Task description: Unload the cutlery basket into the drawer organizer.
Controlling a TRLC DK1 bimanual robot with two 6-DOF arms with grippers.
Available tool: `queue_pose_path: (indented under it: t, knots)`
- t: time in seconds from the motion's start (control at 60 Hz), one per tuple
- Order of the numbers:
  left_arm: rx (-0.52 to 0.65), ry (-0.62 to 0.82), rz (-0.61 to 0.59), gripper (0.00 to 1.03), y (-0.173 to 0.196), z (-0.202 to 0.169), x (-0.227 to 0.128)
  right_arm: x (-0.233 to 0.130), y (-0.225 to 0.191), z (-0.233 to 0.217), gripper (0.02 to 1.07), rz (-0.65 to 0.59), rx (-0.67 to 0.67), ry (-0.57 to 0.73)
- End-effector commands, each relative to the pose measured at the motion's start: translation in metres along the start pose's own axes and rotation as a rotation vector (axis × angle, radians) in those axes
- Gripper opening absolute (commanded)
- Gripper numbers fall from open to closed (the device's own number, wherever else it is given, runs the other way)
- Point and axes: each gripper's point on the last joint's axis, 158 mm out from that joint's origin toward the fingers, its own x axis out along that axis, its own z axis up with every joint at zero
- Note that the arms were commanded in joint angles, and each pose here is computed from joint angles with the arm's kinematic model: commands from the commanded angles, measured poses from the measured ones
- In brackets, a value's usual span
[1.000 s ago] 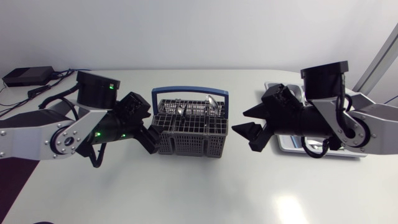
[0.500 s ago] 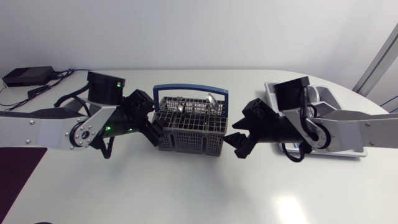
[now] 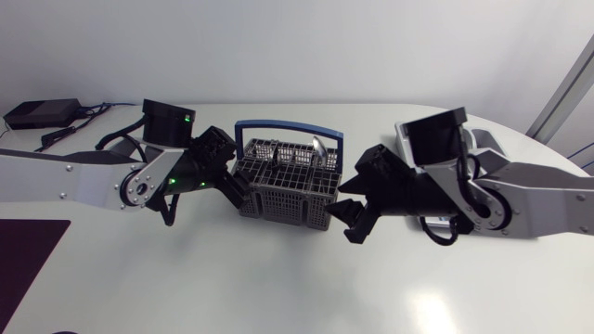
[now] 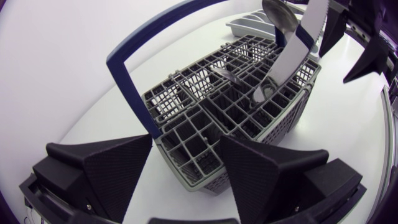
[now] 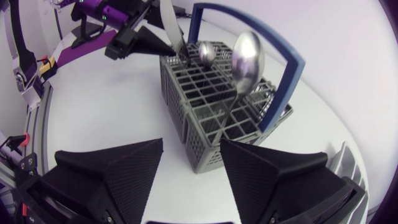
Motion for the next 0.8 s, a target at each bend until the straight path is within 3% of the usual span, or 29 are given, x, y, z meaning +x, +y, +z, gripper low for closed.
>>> queue_pose_path:
  t: [0.0, 0.017, 0.133, 0.2, 0.417, 0.783]
  knots:
    - [0.017, 0.072, -0.040, 0.92, -0.011, -0.028, 0.008, -0.009, -0.006, 0.015, 0.43, -0.018, -0.001, -0.044]
    - [0.017, 0.072, -0.040, 0.92, -0.011, -0.028, 0.008, -0.009, -0.006, 0.015, 0.43, -0.018, -0.001, -0.044]
    - [0.016, 0.069, -0.037, 0.92, -0.010, -0.027, 0.007, 0.002, -0.016, 0.019, 0.16, -0.027, 0.002, -0.041]
    - [0.017, 0.068, -0.038, 0.92, -0.011, -0.027, 0.006, 0.013, -0.022, 0.017, 0.08, -0.029, -0.001, -0.030]
    - [0.017, 0.069, -0.040, 0.92, -0.011, -0.027, 0.009, 0.035, -0.024, -0.004, 0.08, -0.022, 0.014, 0.039]
    - [0.031, 0.051, -0.050, 0.92, -0.009, -0.008, 0.029, 0.035, 0.028, -0.036, 0.08, 0.057, 0.001, 0.169]
